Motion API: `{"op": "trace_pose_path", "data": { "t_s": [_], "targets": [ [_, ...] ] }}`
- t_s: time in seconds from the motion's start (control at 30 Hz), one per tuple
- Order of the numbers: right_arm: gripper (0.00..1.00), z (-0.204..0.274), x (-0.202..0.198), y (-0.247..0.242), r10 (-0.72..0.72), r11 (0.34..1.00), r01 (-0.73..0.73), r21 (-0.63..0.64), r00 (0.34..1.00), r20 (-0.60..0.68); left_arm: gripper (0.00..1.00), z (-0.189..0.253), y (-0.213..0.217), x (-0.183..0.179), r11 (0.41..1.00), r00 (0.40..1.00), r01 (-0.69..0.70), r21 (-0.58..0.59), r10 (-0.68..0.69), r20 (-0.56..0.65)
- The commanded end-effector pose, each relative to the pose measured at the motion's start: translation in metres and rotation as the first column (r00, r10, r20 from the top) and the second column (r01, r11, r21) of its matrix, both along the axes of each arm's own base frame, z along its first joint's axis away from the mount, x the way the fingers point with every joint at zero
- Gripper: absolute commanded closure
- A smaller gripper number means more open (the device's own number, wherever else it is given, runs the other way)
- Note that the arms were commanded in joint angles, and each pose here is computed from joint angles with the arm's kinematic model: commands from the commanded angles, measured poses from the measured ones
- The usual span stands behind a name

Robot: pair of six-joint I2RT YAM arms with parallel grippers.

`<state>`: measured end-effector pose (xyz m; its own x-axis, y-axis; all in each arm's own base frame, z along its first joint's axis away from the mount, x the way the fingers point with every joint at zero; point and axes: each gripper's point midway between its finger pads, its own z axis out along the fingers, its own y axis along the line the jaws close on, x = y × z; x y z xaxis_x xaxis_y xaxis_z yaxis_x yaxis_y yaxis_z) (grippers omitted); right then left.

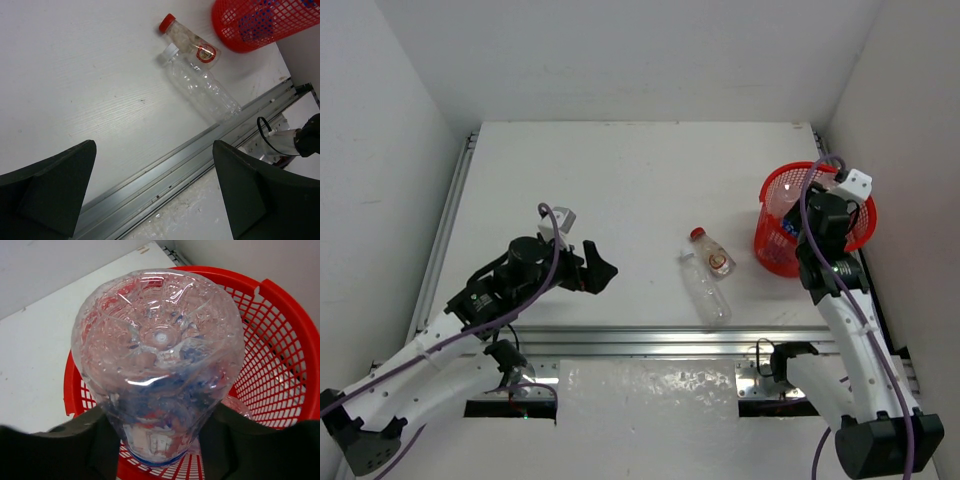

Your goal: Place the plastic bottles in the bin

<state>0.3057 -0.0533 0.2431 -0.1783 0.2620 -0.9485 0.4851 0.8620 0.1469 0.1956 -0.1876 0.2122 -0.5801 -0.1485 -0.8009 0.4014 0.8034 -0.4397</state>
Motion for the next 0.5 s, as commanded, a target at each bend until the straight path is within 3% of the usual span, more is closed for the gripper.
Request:
{"op": "trace_pose_path", "data": {
  "t_s": [0.0,0.03,0.07,0.17,0.3,0.43,0.47],
  "targets": [
    [0.46,0.022,0.006,0.005,-0.001,0.998,-0.007,0.064,0.991,0.137,0.0,0.012,-0.009,0.001,0.999,0.998,0.042,-0.031,-0.041,0.04],
    [0.06,0.019,0.003,0.003,-0.014,0.998,0.006,0.069,0.992,0.123,0.0,0.01,-0.009,0.001,0.999,0.998,0.045,-0.029,-0.044,0.036],
    [0.01,0.025,0.001,-0.001,-0.038,0.997,0.029,0.065,0.991,0.127,0.0,0.011,-0.011,0.001,0.998,0.998,0.054,-0.033,-0.053,0.036],
    [0.01,0.039,-0.005,-0.007,-0.07,0.997,0.064,0.05,0.989,0.127,0.0,0.004,-0.019,0.002,0.996,0.997,0.077,-0.038,-0.077,0.013],
    [0.01,0.068,-0.009,-0.014,-0.081,0.997,0.082,-0.002,0.992,0.099,0.0,-0.025,-0.03,0.014,0.999,0.994,0.026,-0.031,-0.029,-0.103],
    [0.01,0.093,-0.02,-0.006,-0.024,1.0,0.025,-0.005,0.994,0.103,0.0,-0.034,-0.06,0.011,0.993,0.984,-0.008,-0.115,-0.013,-0.177],
    [0.01,0.102,-0.026,-0.003,0.007,1.0,-0.006,-0.008,0.991,0.13,0.0,-0.032,-0.062,0.02,0.985,0.979,-0.107,-0.137,0.08,-0.185]
  ]
}}
